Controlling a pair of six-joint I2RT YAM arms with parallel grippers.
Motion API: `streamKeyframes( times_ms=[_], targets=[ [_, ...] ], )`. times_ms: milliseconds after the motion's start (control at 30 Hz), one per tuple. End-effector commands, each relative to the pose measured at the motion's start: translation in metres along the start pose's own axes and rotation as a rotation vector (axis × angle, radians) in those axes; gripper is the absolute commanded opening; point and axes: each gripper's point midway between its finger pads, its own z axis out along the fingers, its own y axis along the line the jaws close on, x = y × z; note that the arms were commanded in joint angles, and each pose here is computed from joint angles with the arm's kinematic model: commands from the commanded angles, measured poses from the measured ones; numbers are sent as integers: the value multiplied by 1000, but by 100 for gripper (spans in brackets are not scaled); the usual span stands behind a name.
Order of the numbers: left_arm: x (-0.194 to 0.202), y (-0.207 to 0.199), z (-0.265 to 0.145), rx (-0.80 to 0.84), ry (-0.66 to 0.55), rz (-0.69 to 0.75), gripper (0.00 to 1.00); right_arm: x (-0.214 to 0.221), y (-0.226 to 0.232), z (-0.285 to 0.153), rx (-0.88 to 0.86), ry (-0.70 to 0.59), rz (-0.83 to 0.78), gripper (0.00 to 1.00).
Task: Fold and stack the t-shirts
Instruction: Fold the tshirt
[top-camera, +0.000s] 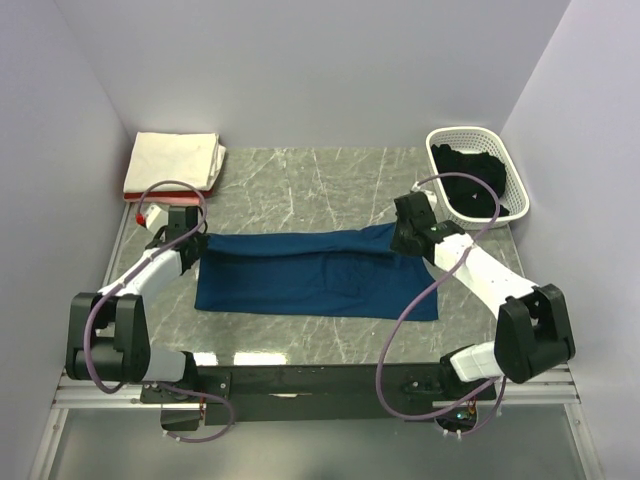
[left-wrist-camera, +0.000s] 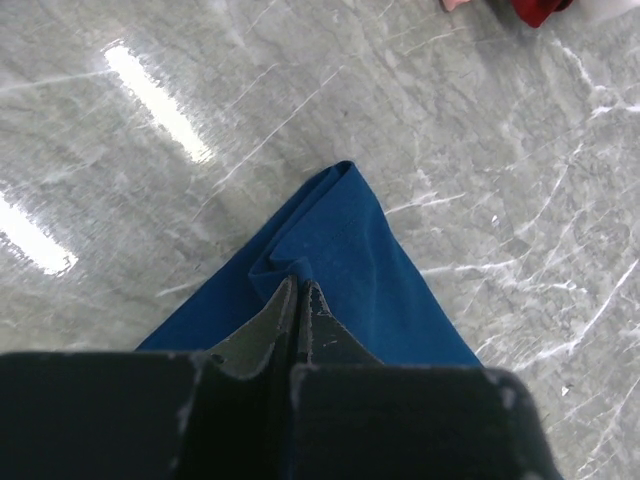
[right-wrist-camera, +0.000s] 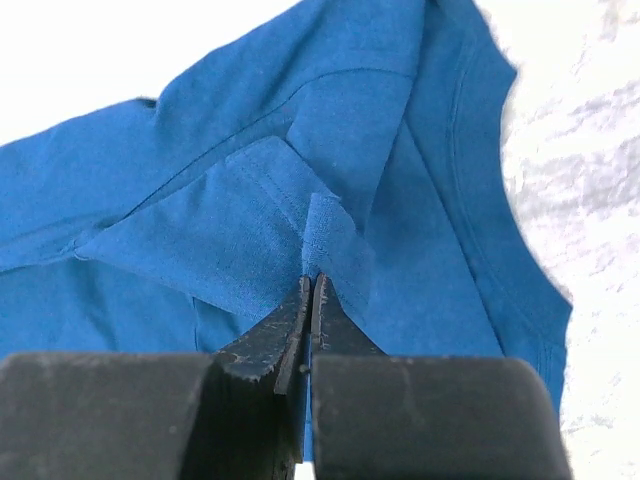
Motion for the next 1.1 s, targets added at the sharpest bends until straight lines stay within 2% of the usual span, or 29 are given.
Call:
streamKeyframes(
  times_ms=[0, 133, 267, 500, 800, 1000, 1033, 1067],
  targets=[
    [-7, -4, -5, 36, -26, -23, 1, 4, 5, -10, -38, -17, 14, 0],
    [-2, 4, -4, 23, -20, -23, 1, 18, 16, -11, -106, 19, 14, 0],
    [1, 9, -5, 22, -19, -33, 1, 37, 22, -13, -163, 56, 3, 4],
    [3, 18, -10, 26, -24, -36, 1, 39, 23, -27, -217, 35, 2, 8],
    [-2, 21, -12, 15, -34, -33, 1, 27, 17, -42, -191, -5, -1, 7],
    [1, 28, -10, 5, -25, -32, 1, 40, 12, -39, -191, 19, 1, 6],
    [3, 28, -10, 6, -21, -32, 1, 47, 9, -36, -187, 33, 1, 8],
    [4, 30, -10, 3, -20, -32, 6, 49, 10, -36, -197, 31, 2, 10]
  ],
)
